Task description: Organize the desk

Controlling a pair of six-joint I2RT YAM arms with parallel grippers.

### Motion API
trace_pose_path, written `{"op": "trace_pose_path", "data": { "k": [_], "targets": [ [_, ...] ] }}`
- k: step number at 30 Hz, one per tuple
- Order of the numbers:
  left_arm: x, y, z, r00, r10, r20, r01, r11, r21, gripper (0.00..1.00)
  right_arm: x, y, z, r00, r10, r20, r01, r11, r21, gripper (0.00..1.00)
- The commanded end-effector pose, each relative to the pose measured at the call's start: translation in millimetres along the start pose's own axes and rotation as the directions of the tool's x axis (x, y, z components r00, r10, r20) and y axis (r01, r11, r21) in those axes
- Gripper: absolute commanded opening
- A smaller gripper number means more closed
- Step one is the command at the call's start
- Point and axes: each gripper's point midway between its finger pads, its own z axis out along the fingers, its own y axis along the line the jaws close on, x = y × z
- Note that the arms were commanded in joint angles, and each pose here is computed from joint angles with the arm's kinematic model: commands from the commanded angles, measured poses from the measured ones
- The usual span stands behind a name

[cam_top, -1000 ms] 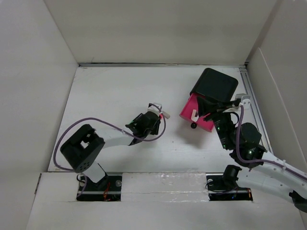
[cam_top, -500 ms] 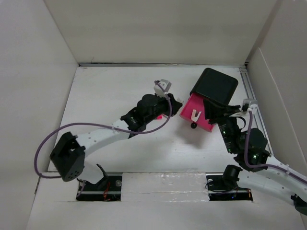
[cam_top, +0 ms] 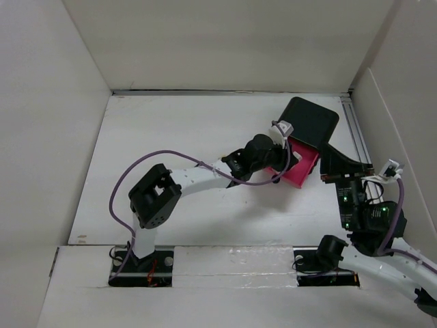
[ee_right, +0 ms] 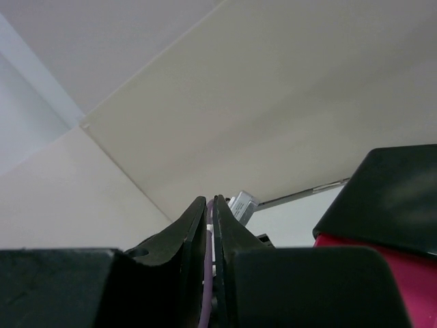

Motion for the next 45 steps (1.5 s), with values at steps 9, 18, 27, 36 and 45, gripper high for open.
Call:
{"op": "trace_pose_path", "data": {
  "k": [9, 18, 27, 36, 45],
  "targets": [
    [-57, -13, -12, 0.989, 0.036, 0.142, -0.034, 0.999, -0.014, 0.75, 6, 9, 9, 1.000, -0.009, -0.010, 0.009, 1.000, -0.002, 0.19],
    [-40, 17, -102, 0.977, 0.021, 0.214, 0.010, 0.990, -0.141, 0.15, 17, 12, 13, 0.999, -0.035, -0.032, 0.035, 0.999, -0.006, 0.01],
    [41, 27, -115, 0.996, -0.057, 0.069, 0.063, 0.994, -0.087, 0.50, 39, 29, 24, 0.990, -0.094, -0.102, 0.089, 0.995, -0.053, 0.00],
    [54, 16, -74, 1.000, -0.027, -0.004, 0.027, 0.999, -0.026, 0.52, 52, 31, 28, 0.982, -0.131, -0.135, 0.125, 0.991, -0.052, 0.32],
    [63, 15, -49, 0.999, -0.021, -0.033, 0.020, 0.999, -0.025, 0.44, 59, 34, 30, 0.977, -0.150, -0.153, 0.142, 0.988, -0.061, 0.35]
  ]
}}
